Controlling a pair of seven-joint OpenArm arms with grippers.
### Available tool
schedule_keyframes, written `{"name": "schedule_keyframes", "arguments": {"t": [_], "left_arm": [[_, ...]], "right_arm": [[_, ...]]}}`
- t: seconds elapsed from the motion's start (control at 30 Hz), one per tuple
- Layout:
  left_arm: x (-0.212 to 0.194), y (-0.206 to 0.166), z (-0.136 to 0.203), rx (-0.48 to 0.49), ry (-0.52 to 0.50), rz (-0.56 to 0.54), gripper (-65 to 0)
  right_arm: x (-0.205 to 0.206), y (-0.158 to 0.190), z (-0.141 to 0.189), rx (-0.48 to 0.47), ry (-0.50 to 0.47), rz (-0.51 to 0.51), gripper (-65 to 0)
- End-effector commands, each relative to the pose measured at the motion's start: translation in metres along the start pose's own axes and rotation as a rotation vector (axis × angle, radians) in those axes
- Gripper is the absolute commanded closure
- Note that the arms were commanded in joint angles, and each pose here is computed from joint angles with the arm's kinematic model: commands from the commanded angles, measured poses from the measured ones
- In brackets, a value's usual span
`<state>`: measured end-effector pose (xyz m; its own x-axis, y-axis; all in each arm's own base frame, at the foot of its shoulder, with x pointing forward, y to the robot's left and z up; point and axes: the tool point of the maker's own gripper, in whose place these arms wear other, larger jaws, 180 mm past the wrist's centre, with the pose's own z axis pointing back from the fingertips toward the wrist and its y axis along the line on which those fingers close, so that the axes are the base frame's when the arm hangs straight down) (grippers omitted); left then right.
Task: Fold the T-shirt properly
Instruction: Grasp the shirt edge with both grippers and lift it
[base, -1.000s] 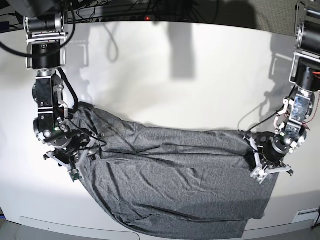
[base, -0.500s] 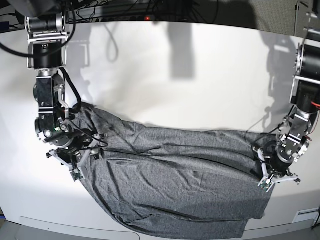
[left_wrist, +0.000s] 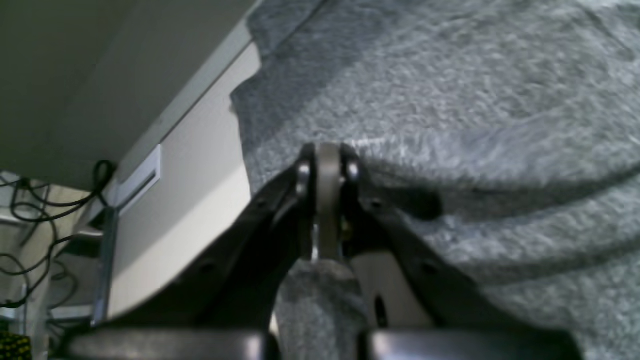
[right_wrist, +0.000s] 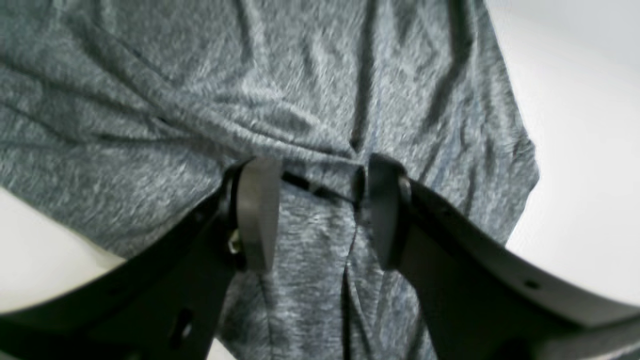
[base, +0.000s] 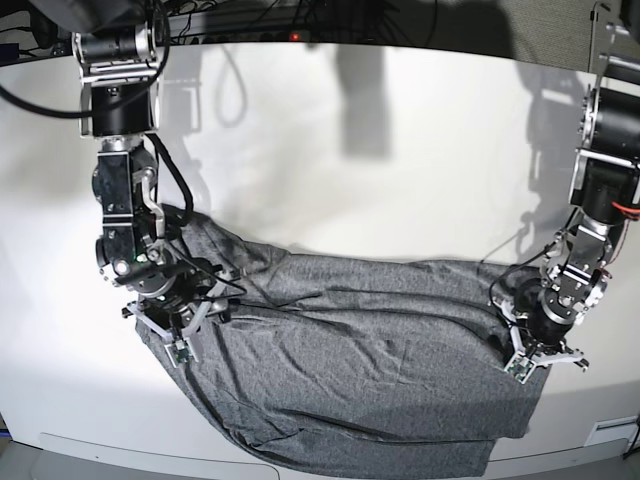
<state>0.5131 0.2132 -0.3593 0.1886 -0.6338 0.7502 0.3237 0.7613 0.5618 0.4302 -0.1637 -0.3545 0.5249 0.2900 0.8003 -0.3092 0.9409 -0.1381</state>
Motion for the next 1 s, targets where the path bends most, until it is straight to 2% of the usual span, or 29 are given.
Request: {"name": "schedule_keyframes", "arguments": {"t": [0.0,0.27,0.33,0.4,0.7,0.73,0.87,0.97], "left_arm": [[0.023,0.026,-0.003,0.057,-0.065,-0.008,0.0],[0.028,0.026,-0.003,0.056,-0.091,-0.008,0.0],[0.028,0.026,-0.003,0.056,-0.091,-0.008,-10.0],[0.028,0.026,-0.003,0.056,-0.090,-0.008,-17.3],[0.024,0.027,-0.003,0.058,-0.070,0.005,-18.7],[0.022,0.028,-0.003,0.067,-0.063,0.042,-18.7],[0.010,0.038,-0.002,0.113,0.000,0.320,-18.7],[0.003,0.037,0.000,0.104,0.053,0.451,-18.7]], "right_arm": [[0.024,-0.010,0.003,-0.021,-0.064,0.010,-29.1],[0.024,-0.010,0.003,-0.021,-0.063,0.009,-29.1],[0.024,-0.010,0.003,-0.021,-0.063,0.009,-29.1],[0.024,-0.010,0.003,-0.021,-0.063,0.009,-29.1],[0.025,-0.010,0.003,-0.021,-0.069,0.008,-29.1],[0.027,-0.009,0.003,-0.016,-0.079,0.001,-29.1],[0.033,-0.001,0.004,0.032,-0.115,-0.072,-29.1],[0.035,0.004,0.004,0.064,-0.122,-0.116,-29.1]]}}
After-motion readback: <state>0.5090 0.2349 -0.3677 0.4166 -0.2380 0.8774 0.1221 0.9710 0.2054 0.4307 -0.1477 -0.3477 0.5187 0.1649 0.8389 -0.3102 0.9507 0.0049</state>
